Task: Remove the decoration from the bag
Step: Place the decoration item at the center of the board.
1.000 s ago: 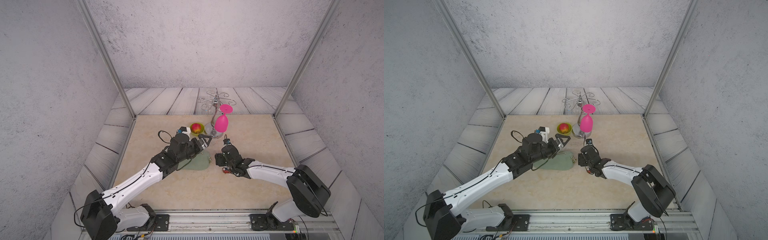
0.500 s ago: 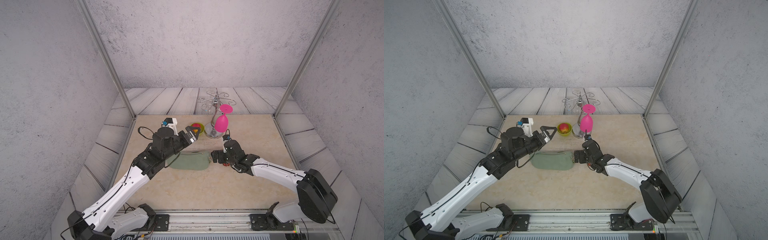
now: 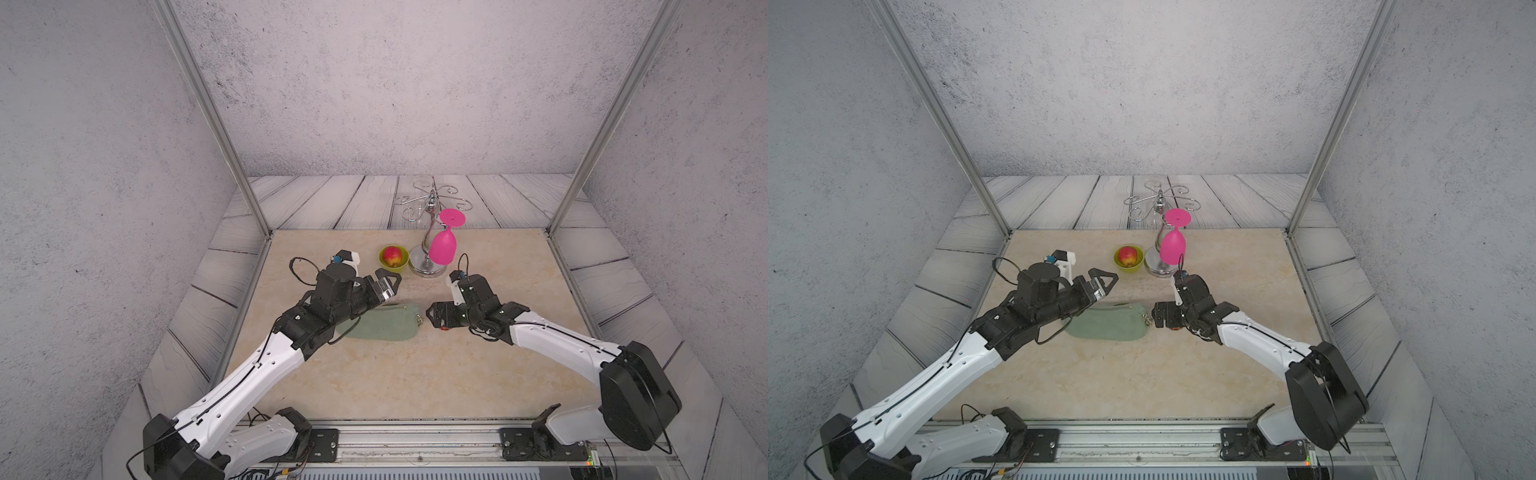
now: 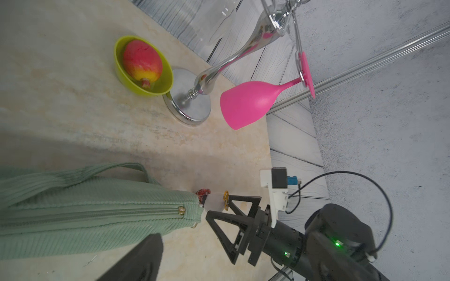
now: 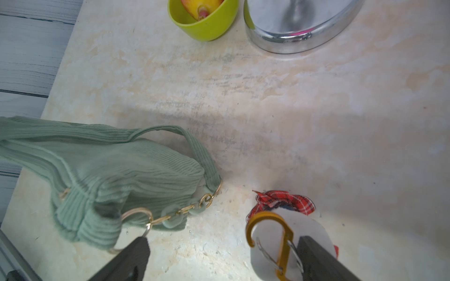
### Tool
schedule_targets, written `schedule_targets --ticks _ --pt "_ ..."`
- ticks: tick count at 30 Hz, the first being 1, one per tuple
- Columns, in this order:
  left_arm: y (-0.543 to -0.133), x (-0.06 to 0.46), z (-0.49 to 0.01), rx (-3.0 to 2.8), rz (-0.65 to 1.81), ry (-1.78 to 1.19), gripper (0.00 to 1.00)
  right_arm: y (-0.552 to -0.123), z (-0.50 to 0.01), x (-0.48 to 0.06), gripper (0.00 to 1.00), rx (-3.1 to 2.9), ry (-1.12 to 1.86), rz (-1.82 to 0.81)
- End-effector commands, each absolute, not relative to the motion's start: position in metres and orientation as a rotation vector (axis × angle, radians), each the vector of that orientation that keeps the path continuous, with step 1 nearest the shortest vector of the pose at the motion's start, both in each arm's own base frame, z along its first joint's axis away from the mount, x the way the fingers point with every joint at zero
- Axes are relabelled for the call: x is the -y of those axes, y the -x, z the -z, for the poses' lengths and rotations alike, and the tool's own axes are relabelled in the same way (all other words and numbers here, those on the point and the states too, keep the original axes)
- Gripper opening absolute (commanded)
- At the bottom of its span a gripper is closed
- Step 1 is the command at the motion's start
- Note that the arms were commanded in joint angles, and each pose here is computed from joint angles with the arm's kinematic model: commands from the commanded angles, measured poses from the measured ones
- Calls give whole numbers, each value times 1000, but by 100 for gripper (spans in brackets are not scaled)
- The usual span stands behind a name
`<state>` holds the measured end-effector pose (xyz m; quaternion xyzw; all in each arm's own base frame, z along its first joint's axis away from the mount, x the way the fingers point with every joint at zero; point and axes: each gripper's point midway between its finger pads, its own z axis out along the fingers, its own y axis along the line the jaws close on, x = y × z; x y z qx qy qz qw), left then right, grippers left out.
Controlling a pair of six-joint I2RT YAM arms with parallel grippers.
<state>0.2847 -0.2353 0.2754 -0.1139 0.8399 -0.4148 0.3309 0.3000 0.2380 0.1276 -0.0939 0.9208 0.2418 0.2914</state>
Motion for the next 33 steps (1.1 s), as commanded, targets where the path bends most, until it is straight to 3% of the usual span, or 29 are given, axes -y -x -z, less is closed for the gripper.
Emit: schedule_targets --ticks 1,13,23,33 --pt "-286 243 -262 -2246 1093 261 99 -289 -144 -235 99 -2432 238 -701" --pt "-306 301 -252 -2356 1287 164 98 -261 -185 -220 99 -2357 238 -762" --pt "-320 348 -233 -2448 1442 85 86 -246 -183 -215 99 -2362 247 -797" --pt "-305 394 -213 -2500 1606 0 74 -243 -185 -215 99 -2359 261 -804"
